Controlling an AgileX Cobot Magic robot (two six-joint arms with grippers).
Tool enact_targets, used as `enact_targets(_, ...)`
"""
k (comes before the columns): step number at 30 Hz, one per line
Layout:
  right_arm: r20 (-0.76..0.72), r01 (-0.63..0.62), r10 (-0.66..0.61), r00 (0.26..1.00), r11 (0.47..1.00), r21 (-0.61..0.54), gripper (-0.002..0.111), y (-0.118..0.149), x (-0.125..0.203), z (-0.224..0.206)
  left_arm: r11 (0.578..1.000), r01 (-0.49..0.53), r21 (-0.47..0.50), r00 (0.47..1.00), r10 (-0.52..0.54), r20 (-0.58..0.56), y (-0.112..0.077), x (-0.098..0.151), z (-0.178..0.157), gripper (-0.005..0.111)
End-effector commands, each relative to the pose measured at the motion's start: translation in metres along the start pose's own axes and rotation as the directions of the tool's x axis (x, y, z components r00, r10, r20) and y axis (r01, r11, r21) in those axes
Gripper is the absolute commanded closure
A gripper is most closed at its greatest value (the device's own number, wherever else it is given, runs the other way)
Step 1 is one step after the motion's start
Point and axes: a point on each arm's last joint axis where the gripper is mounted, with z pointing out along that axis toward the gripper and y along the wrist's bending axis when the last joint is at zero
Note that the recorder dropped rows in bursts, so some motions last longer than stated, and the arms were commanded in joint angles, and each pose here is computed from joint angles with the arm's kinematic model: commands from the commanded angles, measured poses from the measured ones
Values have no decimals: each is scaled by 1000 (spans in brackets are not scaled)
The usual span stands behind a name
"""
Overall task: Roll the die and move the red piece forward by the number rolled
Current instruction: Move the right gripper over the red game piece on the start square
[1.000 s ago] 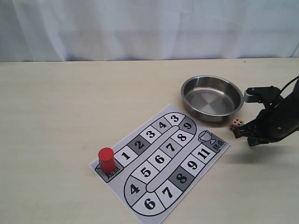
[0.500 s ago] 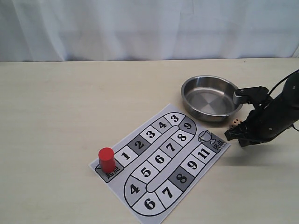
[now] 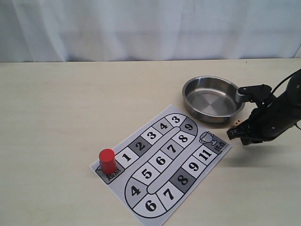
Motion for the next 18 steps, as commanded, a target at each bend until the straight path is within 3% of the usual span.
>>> enact_targets(1, 48, 38, -38, 998, 999, -6, 104, 13, -6, -19, 1000, 3, 1, 1000, -3, 19, 0, -3, 0, 107)
enact_targets(11, 149, 282, -268, 952, 956, -77, 102, 103, -13, -43, 1000, 3, 1, 1000, -3, 19, 0, -3, 0, 107)
enact_targets(18, 178, 411, -388, 904, 904, -118, 68, 152, -5, -44, 1000, 5, 1, 1000, -5, 18, 0, -3, 0, 107)
